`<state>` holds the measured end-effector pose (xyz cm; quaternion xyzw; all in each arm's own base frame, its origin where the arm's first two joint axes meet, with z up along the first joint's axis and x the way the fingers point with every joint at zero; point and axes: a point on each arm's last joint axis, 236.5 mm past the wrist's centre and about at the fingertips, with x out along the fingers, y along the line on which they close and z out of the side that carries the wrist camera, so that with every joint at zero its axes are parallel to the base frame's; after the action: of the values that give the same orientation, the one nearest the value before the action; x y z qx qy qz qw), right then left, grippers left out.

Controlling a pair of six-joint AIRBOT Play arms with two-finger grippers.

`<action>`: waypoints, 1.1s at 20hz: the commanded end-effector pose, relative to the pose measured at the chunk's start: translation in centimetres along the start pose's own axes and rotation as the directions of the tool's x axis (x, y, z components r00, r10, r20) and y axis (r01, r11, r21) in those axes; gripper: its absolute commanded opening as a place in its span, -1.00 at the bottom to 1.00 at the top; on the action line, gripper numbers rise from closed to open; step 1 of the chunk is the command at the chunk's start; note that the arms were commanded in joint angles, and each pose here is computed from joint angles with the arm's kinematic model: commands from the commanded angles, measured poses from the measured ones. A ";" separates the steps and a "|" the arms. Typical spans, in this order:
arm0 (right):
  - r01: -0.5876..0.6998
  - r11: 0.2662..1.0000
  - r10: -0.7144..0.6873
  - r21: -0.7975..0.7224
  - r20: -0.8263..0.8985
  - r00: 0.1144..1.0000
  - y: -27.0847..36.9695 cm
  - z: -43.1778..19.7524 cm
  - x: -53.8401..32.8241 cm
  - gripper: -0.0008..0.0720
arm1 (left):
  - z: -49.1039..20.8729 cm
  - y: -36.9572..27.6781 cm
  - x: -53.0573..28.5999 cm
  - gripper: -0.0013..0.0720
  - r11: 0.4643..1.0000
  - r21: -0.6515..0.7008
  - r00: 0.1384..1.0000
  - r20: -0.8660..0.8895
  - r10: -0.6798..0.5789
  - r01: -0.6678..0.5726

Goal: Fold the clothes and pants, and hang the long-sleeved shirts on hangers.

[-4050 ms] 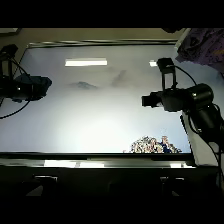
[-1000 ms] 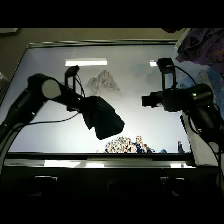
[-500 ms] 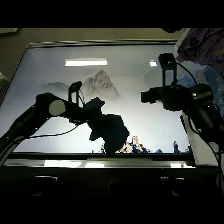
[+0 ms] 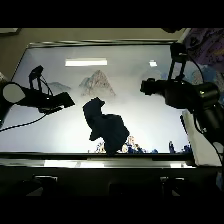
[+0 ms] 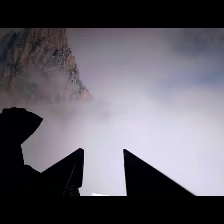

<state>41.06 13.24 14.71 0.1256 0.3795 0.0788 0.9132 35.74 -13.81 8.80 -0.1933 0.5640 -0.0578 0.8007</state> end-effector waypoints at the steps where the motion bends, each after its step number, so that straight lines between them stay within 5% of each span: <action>1: 0.021 0.969 0.037 0.245 -0.232 0.972 -3.5 -6.5 1.5 -0.10 | 1.0 1.6 -0.2 0.88 0.998 -0.056 1.000 0.012 0.017 -0.016; 6: -0.102 0.844 0.369 0.526 -0.433 0.822 -2.4 -19.7 3.5 0.35 | 1.7 3.6 0.9 0.88 0.994 -0.102 0.999 -0.007 0.046 -0.046; 14: -0.077 0.828 0.421 0.556 -0.525 0.740 1.5 -28.7 7.1 0.35 | 1.6 4.2 2.1 0.88 0.993 -0.095 0.997 -0.038 0.060 -0.063; 20: -0.035 0.815 0.367 0.578 -0.468 0.804 0.2 -27.8 9.6 0.29 | 1.6 4.2 2.2 0.88 0.993 -0.095 0.997 -0.039 0.061 -0.064; 22: -0.032 0.811 0.353 0.584 -0.446 0.822 -0.1 -27.3 10.0 0.13 | 1.6 4.4 2.6 0.88 0.993 -0.099 0.997 -0.048 0.065 -0.070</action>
<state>27.28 20.83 -10.11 0.3934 0.6289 0.1119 0.6612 37.43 -10.22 5.59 -0.2129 0.5881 -0.0085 0.7802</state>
